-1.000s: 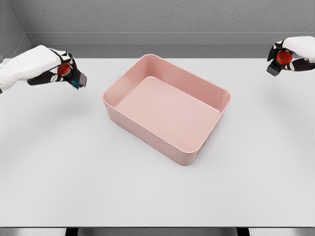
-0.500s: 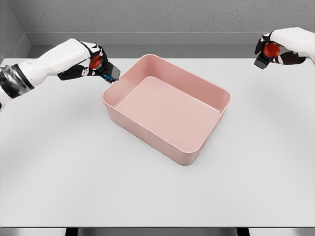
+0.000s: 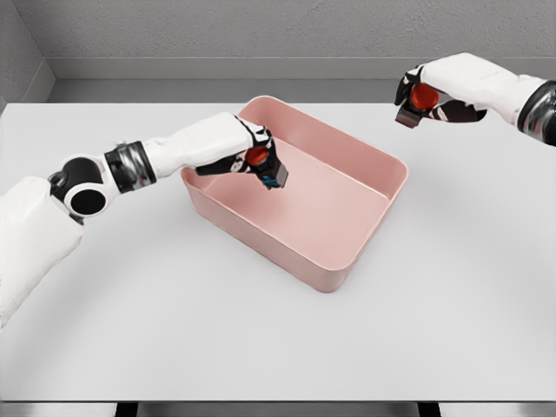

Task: Put the industrial switch in the basket with both arms

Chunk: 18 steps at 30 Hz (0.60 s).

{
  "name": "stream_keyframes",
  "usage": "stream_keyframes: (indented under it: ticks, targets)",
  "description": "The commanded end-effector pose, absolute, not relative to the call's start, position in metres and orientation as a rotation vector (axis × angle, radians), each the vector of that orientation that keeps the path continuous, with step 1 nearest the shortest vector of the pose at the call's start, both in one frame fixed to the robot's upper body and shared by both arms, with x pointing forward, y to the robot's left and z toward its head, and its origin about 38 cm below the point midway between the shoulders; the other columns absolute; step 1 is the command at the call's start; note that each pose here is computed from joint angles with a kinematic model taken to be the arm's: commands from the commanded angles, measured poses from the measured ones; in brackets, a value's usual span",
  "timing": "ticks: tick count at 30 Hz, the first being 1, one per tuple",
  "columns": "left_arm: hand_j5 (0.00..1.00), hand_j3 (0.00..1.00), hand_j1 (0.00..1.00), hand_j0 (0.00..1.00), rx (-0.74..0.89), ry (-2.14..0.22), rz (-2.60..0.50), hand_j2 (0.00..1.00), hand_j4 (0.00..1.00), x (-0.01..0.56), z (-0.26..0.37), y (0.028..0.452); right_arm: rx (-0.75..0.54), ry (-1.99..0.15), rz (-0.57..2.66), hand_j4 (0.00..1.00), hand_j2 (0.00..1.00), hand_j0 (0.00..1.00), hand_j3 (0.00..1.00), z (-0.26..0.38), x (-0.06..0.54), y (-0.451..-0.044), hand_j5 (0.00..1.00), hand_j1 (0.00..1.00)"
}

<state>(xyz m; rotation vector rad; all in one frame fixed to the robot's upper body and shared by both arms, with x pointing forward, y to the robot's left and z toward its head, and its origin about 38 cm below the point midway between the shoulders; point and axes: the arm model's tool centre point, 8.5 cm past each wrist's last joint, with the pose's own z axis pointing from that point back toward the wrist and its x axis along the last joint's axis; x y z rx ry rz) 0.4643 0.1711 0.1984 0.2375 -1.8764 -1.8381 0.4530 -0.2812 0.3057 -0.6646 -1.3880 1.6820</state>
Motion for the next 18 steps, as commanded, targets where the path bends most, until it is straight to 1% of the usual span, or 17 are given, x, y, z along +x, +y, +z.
stream_keyframes:
  ticks: [1,3,4,6,15,18]
  targets:
    - [0.59,0.59,0.59,0.59,0.225,-1.866,-1.826,0.59,0.59,0.467,0.193,0.168,-0.651,-1.404,1.699,0.51,0.51,0.51,0.51,0.305,0.451,-0.272,0.51,0.51]
    - [0.88,0.88,0.88,0.88,0.229,-1.865,-1.831,0.88,0.88,0.467,0.194,0.168,-0.644,-1.41,1.706,0.51,0.51,0.51,0.51,0.304,0.45,-0.268,0.51,0.51]
    - [0.95,0.95,0.95,0.95,0.231,-1.867,-1.831,0.95,0.95,0.468,0.195,0.168,-0.639,-1.413,1.71,0.51,0.51,0.51,0.51,0.303,0.449,-0.266,0.51,0.51]
    - [1.0,1.0,1.0,1.0,0.235,-1.869,-1.832,1.0,1.0,0.468,0.196,0.168,-0.64,-1.425,1.719,0.51,0.51,0.51,0.51,0.306,0.447,-0.262,0.51,0.51]
    - [1.0,1.0,1.0,1.0,0.243,-1.893,-1.817,1.0,1.0,0.469,0.205,0.17,-0.538,-1.469,1.791,0.51,0.51,0.51,0.51,0.288,0.44,-0.222,0.51,0.51]
    - [1.0,1.0,1.0,1.0,0.247,-1.898,-1.813,1.0,1.0,0.469,0.207,0.171,-0.549,-1.472,1.794,0.51,0.51,0.51,0.51,0.292,0.441,-0.222,0.51,0.51]
